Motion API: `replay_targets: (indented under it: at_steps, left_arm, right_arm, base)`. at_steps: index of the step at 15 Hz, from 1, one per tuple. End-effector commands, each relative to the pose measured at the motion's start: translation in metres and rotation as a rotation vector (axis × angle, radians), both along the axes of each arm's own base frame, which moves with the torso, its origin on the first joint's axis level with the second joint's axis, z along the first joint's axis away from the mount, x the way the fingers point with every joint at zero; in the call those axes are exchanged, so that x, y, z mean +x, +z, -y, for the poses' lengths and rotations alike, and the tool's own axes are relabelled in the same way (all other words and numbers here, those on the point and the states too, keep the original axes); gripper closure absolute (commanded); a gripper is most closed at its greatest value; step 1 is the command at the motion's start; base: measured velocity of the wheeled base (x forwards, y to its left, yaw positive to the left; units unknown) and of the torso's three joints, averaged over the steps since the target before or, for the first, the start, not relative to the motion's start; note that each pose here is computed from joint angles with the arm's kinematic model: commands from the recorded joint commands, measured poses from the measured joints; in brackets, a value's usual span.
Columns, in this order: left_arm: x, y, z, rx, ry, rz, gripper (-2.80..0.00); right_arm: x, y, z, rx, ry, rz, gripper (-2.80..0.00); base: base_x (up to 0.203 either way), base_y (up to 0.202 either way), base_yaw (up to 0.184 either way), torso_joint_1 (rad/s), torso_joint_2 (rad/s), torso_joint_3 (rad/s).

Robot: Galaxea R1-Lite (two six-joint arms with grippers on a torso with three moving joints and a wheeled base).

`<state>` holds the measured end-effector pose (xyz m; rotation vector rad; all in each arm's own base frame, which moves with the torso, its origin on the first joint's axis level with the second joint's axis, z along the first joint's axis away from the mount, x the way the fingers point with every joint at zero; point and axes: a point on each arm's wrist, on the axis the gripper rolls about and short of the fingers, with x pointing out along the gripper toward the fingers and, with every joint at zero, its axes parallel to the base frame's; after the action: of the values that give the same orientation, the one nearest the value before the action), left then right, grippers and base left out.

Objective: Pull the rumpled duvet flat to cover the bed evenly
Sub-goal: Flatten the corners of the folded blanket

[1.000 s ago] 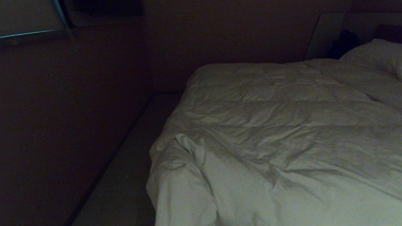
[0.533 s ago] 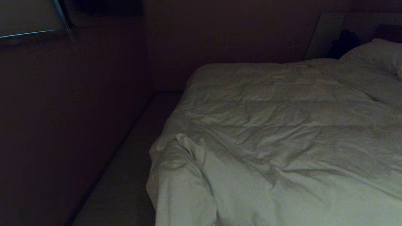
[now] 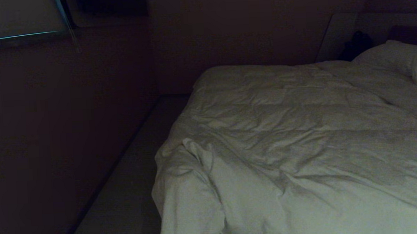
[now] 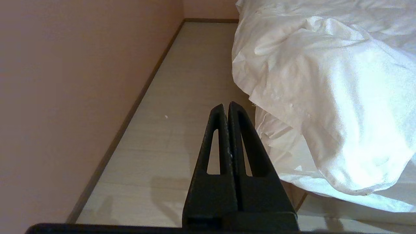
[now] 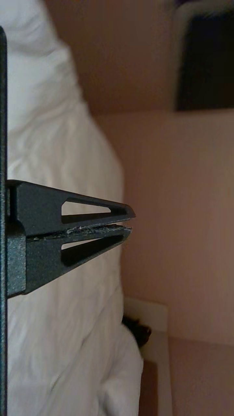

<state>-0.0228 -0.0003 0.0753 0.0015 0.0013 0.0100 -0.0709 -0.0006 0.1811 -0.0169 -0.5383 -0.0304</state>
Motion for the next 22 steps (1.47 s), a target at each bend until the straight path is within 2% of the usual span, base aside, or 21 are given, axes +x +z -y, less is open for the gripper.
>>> replay_targets:
  at_steps: [1,6,8,11,13,16,18,20,22]
  left_arm:
    - [0.000,0.000,0.000,0.000,0.001,0.000,0.00]
    - [0.000,0.000,0.000,0.000,0.001,0.000,0.00]
    - [0.000,0.000,0.000,0.000,0.001,0.000,0.00]
    - [0.000,0.000,0.000,0.000,0.001,0.000,0.00]
    - [0.000,0.000,0.000,0.000,0.001,0.000,0.00]
    - [0.000,0.000,0.000,0.000,0.001,0.000,0.00]
    - [0.000,0.000,0.000,0.000,0.001,0.000,0.00]
    - [0.000,0.000,0.000,0.000,0.001,0.000,0.00]
    - [0.000,0.000,0.000,0.000,0.001,0.000,0.00]
  right_arm:
    - [-0.002,0.003,0.000,0.049,0.030,0.033,0.00]
    - [0.005,-0.006,0.000,0.076,0.055,-0.007,0.00]
    - [0.019,-0.027,0.000,0.057,0.050,-0.093,0.00]
    - [0.038,-0.064,-0.002,-0.020,0.079,-0.239,0.00]
    - [0.045,-0.081,-0.002,-0.026,0.082,-0.307,0.00]
    - [0.046,-0.085,-0.002,-0.018,0.076,-0.342,0.00]
    - [0.047,-0.094,-0.002,-0.025,0.073,-0.426,0.00]
    - [0.048,-0.096,-0.001,-0.032,0.051,-0.445,0.00]
    - [0.048,-0.105,-0.001,-0.057,0.020,-0.542,0.00]
  base:
    - [0.000,0.000,0.000,0.000,0.00,0.000]
    - [0.000,0.000,0.000,0.000,0.00,0.000]
    - [0.000,0.000,0.000,0.000,0.00,0.000]
    - [0.000,0.000,0.000,0.000,0.00,0.000]
    - [0.000,0.000,0.000,0.000,0.00,0.000]
    - [0.000,0.000,0.000,0.000,0.00,0.000]
    - [0.000,0.000,0.000,0.000,0.00,0.000]
    - [0.000,0.000,0.000,0.000,0.00,0.000]
    - [0.000,0.000,0.000,0.000,0.00,0.000]
